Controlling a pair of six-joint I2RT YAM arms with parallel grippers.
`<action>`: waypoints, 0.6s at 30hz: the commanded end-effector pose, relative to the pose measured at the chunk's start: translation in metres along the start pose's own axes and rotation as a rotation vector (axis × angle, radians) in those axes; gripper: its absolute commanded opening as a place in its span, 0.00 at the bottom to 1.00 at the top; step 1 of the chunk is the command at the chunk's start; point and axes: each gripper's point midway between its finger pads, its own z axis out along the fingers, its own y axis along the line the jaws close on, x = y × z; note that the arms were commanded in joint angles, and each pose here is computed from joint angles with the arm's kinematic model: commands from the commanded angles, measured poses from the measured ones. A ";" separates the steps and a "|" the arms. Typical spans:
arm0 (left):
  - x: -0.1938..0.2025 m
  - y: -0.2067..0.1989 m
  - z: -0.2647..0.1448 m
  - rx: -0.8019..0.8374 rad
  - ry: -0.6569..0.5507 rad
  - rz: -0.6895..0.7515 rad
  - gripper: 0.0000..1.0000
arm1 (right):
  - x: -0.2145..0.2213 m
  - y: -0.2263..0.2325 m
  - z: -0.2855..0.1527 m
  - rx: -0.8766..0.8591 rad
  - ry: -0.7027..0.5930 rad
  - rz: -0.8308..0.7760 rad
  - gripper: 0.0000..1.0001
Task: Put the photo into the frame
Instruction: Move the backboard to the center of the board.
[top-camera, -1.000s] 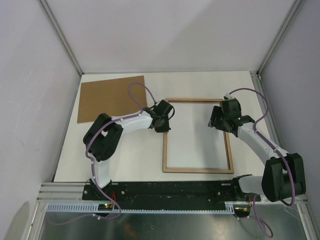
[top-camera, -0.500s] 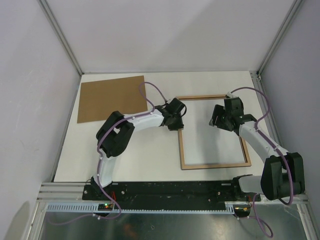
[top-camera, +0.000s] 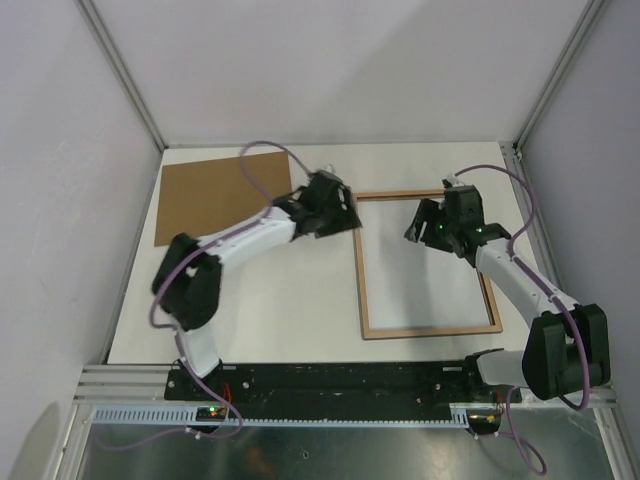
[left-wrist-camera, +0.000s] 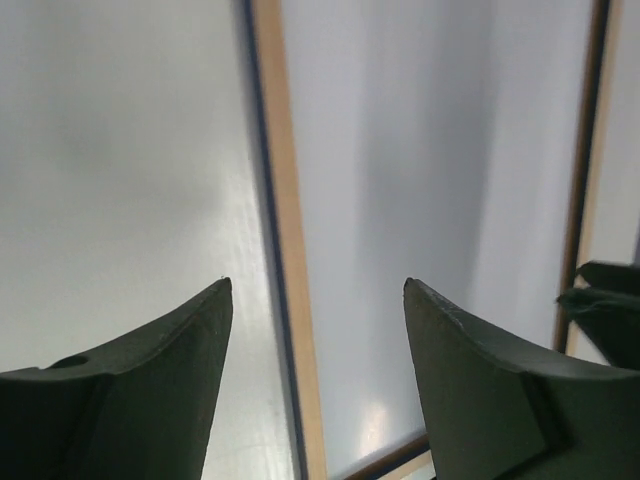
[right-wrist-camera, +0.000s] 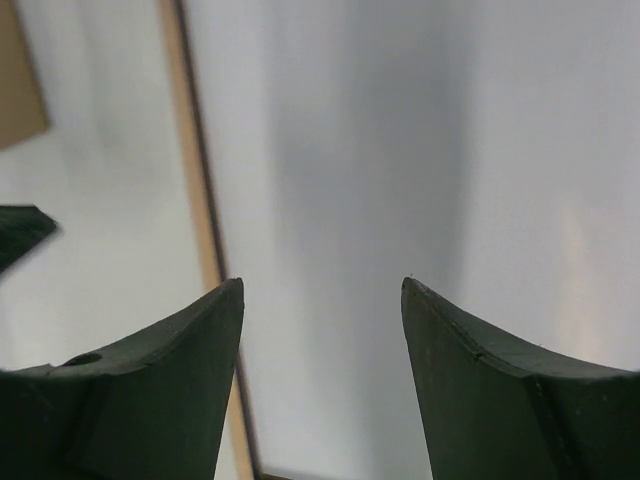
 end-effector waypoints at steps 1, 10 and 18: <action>-0.091 0.054 -0.065 -0.031 -0.225 -0.083 0.73 | -0.031 0.072 0.000 -0.221 -0.084 -0.016 0.69; -0.180 0.253 -0.139 -0.395 -0.487 -0.253 0.74 | -0.033 0.194 0.049 -0.492 -0.085 -0.054 0.69; -0.206 0.371 -0.148 -0.601 -0.513 -0.319 0.74 | -0.022 0.257 0.113 -0.588 -0.027 -0.044 0.70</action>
